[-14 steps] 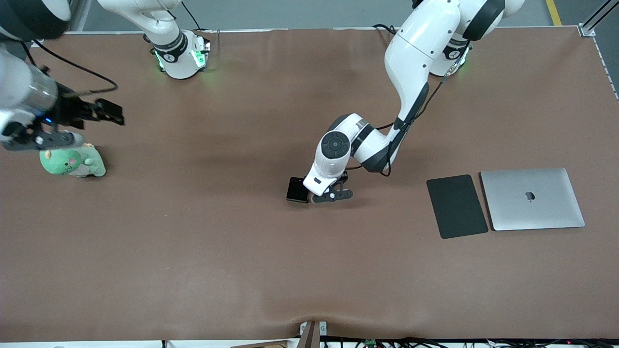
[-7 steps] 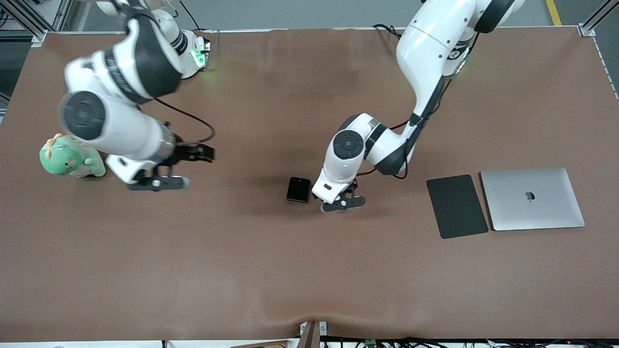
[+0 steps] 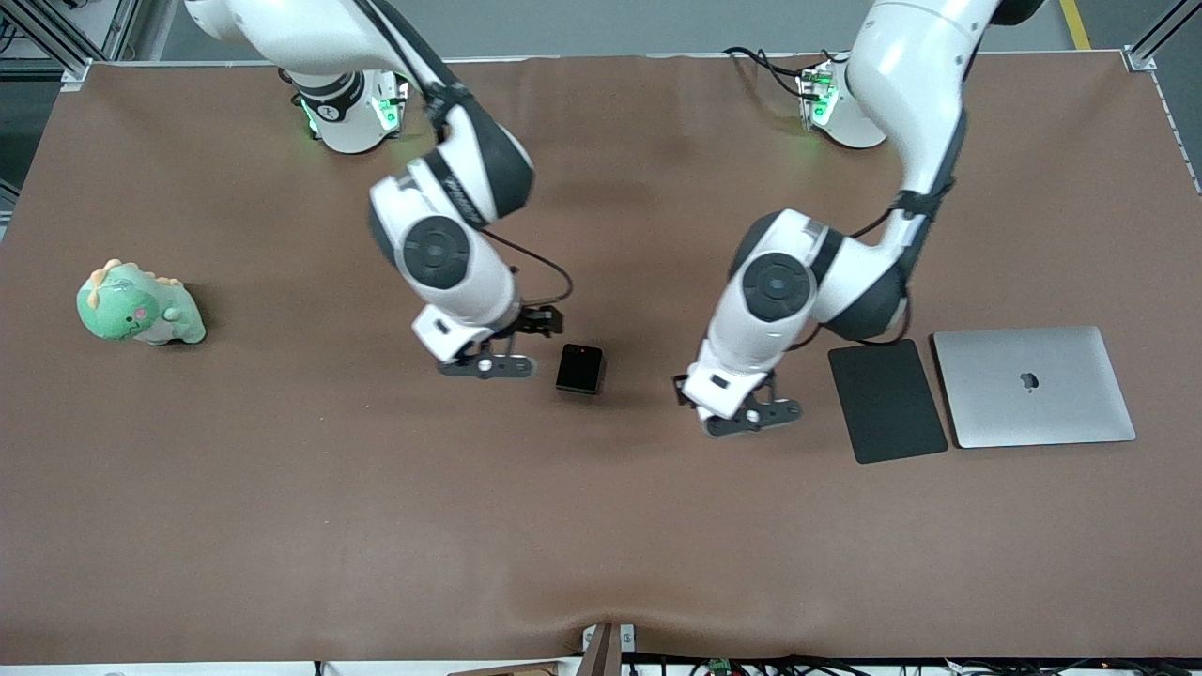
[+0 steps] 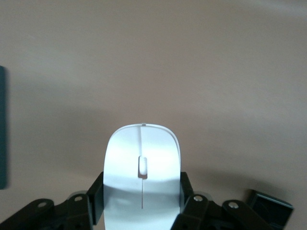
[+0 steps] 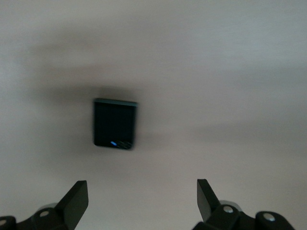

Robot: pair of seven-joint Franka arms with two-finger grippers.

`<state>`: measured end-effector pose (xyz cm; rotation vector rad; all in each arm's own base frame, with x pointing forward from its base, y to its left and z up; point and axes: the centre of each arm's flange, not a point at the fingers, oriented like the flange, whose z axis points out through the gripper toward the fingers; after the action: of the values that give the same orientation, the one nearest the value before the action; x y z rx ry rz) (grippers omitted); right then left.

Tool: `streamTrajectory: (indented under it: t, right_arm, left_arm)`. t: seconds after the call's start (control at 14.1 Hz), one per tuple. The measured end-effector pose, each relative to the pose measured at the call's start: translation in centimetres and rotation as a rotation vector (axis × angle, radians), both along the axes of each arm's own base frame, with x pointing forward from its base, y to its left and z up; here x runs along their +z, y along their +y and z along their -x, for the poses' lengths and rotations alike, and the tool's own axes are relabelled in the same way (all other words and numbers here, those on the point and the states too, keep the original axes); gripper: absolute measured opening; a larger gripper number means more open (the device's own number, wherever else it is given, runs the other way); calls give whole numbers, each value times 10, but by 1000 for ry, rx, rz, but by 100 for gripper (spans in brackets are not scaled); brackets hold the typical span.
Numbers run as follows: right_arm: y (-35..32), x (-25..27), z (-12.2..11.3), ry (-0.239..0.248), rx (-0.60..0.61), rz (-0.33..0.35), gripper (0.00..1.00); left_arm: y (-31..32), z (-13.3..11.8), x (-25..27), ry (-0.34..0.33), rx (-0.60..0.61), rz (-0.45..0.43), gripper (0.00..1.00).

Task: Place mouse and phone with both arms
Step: 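Lift the mouse with the left gripper while the right gripper reaches the phone, then carry the mouse over the pad while the right gripper grasps the phone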

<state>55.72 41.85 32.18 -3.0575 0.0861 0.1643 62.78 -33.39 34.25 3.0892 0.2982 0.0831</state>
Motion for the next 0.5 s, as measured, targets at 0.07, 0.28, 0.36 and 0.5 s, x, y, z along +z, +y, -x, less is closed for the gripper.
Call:
streamTrajectory:
  t: [0.07,0.28,0.36,0.5]
  right_arm:
    - [16,-23,5,-16,5,-7,100]
    - [36,-79,9,-45,9,-19,100]
    - [34,-88,6,-42,6,-13,100]
    - [31,-97,2,-38,-6,-4,100]
  left_arm:
    - [20,-5,7,10,-3,-6,62]
    - [76,-11,5,43,-16,-26,62]
    - [94,-12,0,57,-22,-32,62]
    - [130,-15,-9,82,-35,-41,62]
